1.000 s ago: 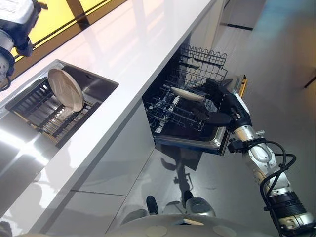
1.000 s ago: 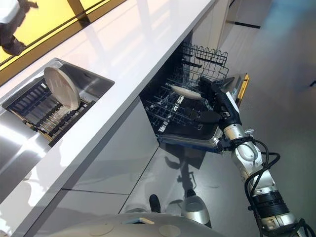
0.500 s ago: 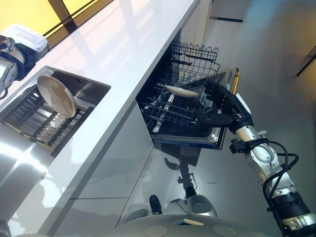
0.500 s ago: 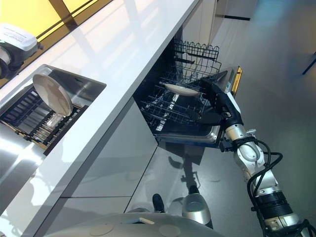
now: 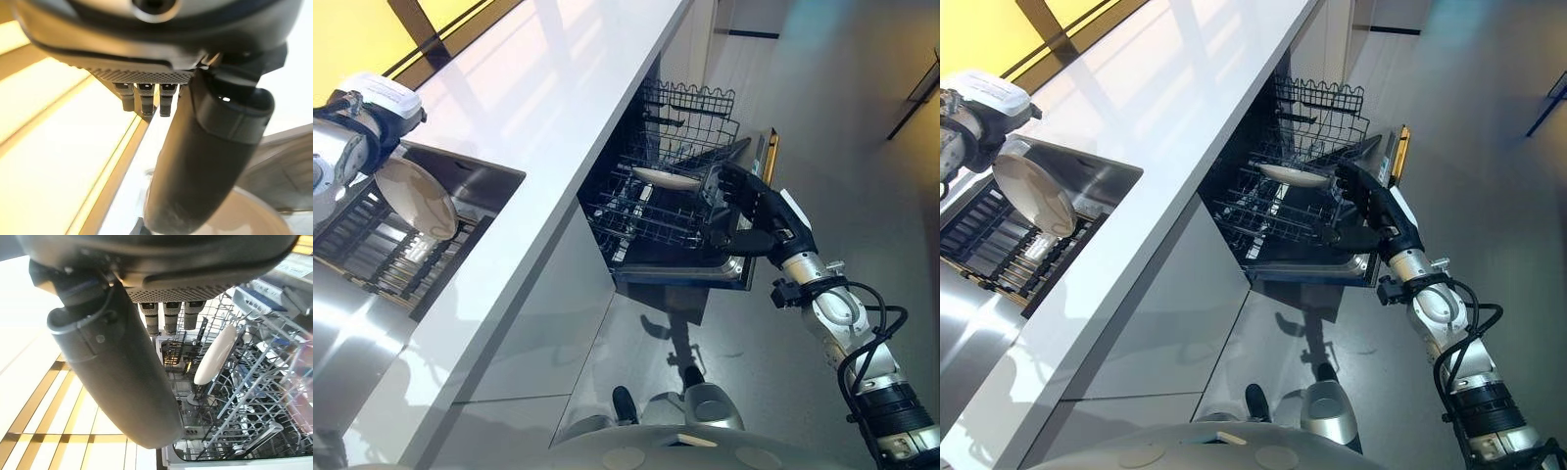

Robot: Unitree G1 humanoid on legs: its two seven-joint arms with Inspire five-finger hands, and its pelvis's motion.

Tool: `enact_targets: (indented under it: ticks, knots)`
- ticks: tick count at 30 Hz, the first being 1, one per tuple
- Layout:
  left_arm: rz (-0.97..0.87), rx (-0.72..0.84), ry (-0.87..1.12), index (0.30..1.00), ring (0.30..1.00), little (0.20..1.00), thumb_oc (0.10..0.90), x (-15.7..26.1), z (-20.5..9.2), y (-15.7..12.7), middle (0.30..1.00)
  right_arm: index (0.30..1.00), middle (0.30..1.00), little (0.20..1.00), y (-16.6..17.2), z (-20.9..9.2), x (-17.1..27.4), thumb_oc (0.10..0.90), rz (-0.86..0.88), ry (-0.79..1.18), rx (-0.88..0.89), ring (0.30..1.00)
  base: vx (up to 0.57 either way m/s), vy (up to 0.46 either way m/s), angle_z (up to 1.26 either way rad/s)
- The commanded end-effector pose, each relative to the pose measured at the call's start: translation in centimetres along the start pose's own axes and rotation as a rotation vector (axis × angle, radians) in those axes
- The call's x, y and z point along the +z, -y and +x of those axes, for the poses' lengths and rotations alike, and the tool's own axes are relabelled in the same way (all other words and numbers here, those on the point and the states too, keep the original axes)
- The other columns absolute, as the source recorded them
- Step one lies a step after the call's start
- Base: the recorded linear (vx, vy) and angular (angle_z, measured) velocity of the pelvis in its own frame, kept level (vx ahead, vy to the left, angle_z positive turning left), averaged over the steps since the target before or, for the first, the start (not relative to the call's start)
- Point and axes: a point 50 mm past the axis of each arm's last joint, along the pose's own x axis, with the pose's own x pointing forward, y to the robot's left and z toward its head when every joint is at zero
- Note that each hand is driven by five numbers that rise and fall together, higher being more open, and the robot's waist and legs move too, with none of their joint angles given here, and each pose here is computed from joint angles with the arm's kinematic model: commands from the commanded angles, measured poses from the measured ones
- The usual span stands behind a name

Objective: Pick up plates and place into dishwasher.

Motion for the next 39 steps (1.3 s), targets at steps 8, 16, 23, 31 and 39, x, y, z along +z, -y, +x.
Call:
enact_targets:
  ticks: [8, 16, 23, 31, 39]
  knots:
    - [-0.198, -0.156, -0.178, 0.9, 0.9, 0.9, 0.8, -3.4, 0.0, 1.0, 0.9, 0.9, 0.9, 0.9, 0.1, 0.8, 5.2, 0.8, -0.096, 0.247, 0.03, 0.9, -0.01, 0.014, -0.03]
    - [-0.206, -0.261, -0.19, 0.9, 0.9, 0.9, 0.8, -2.6, 0.6, 3.3, 0.9, 0.9, 0.9, 0.9, 0.1, 1.0, 5.4, 0.8, -0.095, 0.253, 0.022, 0.9, 0.0, 0.0, 0.0]
    - [-0.023, -0.396, -0.355, 0.535, 0.535, 0.475, 0.375, -3.7, 0.5, 4.5, 0.535, 0.9, 0.9, 0.9, 0.1, 1.1, 5.5, 0.8, -0.107, 0.252, 0.032, 0.9, 0.0, 0.0, 0.0]
    - [0.27, -0.294, -0.513, 0.3, 0.3, 0.2, 0.1, -4.6, 0.4, 3.3, 0.3, 0.9, 0.9, 0.9, -0.1, 1.2, 5.3, 0.8, -0.085, 0.262, 0.041, 0.9, -0.02, 0.01, -0.08]
    - [0.291, 0.039, -0.469, 0.3, 0.3, 0.2, 0.1, -1.8, 0.8, 2.5, 0.3, 0.9, 0.9, 0.9, -0.6, 1.1, 4.8, 0.8, -0.046, 0.269, 0.035, 0.9, -0.02, -0.022, -0.02]
